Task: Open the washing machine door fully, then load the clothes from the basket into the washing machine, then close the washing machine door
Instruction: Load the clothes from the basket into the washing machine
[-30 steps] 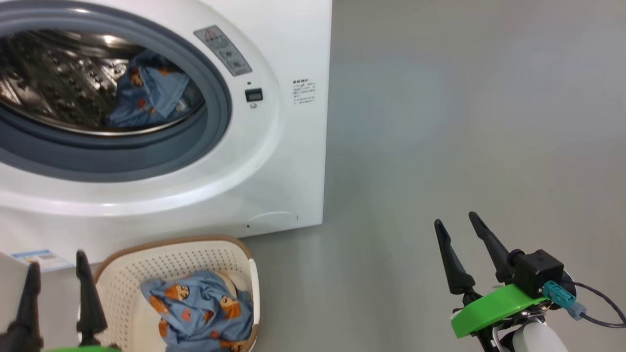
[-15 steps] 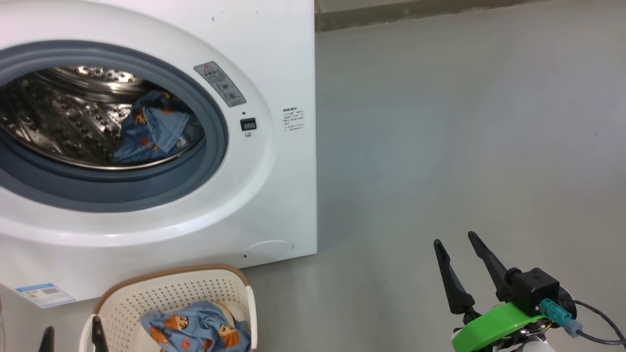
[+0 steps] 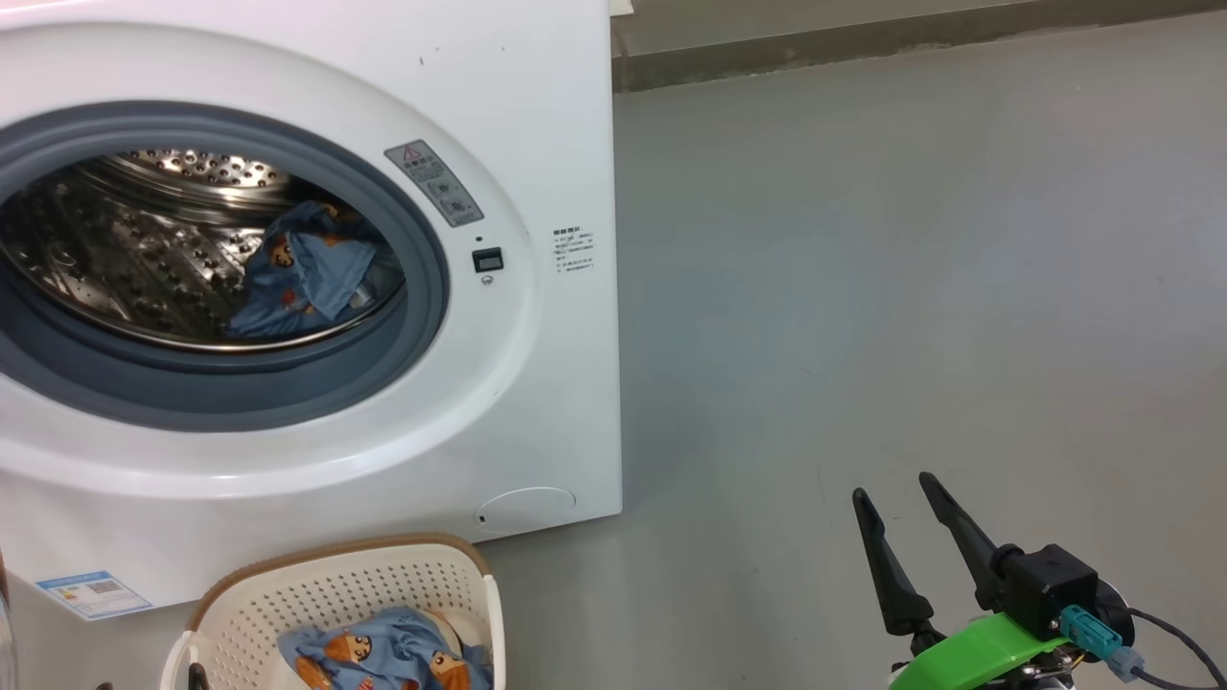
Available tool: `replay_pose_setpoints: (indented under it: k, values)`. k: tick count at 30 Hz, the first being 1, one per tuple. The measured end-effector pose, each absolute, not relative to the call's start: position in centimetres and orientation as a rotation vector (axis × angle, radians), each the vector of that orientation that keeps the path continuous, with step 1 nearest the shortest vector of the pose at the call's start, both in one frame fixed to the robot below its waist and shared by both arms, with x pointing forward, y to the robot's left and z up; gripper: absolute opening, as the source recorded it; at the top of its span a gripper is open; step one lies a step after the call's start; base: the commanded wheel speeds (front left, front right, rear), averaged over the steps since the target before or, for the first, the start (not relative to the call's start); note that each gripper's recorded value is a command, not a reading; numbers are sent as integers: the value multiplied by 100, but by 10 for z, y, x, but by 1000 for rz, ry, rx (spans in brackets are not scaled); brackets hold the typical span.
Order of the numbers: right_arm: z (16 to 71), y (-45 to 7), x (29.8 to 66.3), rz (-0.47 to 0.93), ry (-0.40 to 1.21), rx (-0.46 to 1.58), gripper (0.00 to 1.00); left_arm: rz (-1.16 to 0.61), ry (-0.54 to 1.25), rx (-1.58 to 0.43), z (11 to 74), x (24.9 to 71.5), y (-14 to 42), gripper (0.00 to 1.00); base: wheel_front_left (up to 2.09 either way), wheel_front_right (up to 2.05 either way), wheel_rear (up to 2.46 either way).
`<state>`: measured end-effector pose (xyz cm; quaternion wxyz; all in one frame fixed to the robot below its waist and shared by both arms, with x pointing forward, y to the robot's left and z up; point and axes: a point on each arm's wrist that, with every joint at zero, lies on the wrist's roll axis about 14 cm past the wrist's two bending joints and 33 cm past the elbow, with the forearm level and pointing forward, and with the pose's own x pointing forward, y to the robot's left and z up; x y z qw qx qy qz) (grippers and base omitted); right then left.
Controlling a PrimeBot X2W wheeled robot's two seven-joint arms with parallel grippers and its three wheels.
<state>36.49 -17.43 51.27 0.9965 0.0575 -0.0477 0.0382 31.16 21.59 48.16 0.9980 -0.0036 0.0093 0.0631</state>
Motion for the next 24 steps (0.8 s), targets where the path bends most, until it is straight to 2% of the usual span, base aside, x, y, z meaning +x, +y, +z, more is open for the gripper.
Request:
replay_pose_setpoints:
  k: [24]
  values:
    - [507,-171,372,88,-77,97,100,150,57,-18,470,309,220,100,0,0,0]
